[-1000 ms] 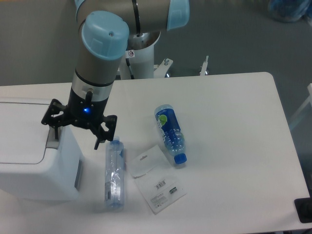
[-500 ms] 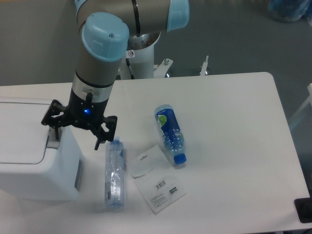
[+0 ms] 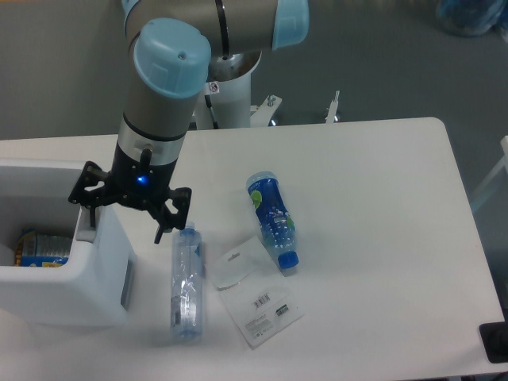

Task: Open the trash can

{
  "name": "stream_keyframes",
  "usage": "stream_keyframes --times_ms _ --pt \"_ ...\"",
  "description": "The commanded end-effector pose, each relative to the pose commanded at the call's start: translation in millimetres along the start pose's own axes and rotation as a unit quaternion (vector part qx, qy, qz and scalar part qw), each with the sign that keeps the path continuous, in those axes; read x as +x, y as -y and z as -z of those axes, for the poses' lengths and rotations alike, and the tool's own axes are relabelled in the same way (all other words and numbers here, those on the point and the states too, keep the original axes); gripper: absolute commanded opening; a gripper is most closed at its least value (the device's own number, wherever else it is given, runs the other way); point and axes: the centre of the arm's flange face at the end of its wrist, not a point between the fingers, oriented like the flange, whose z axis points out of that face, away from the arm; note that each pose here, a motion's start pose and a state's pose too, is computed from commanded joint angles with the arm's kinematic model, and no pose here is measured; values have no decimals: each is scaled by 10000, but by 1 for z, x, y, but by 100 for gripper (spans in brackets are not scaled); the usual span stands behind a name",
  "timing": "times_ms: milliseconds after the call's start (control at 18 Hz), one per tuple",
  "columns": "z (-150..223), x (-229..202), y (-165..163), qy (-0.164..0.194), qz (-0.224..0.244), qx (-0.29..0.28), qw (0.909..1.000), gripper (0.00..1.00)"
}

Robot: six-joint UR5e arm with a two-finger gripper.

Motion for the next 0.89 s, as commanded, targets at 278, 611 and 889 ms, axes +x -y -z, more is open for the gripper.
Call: stream_keyframes --times_ms 278,611,889 --pt "35 -30 0 184 134 271 9994 100" --pt "66 -115 -10 499 648 479 9955 100" --pt "80 -186 -31 824 415 387 9950 100"
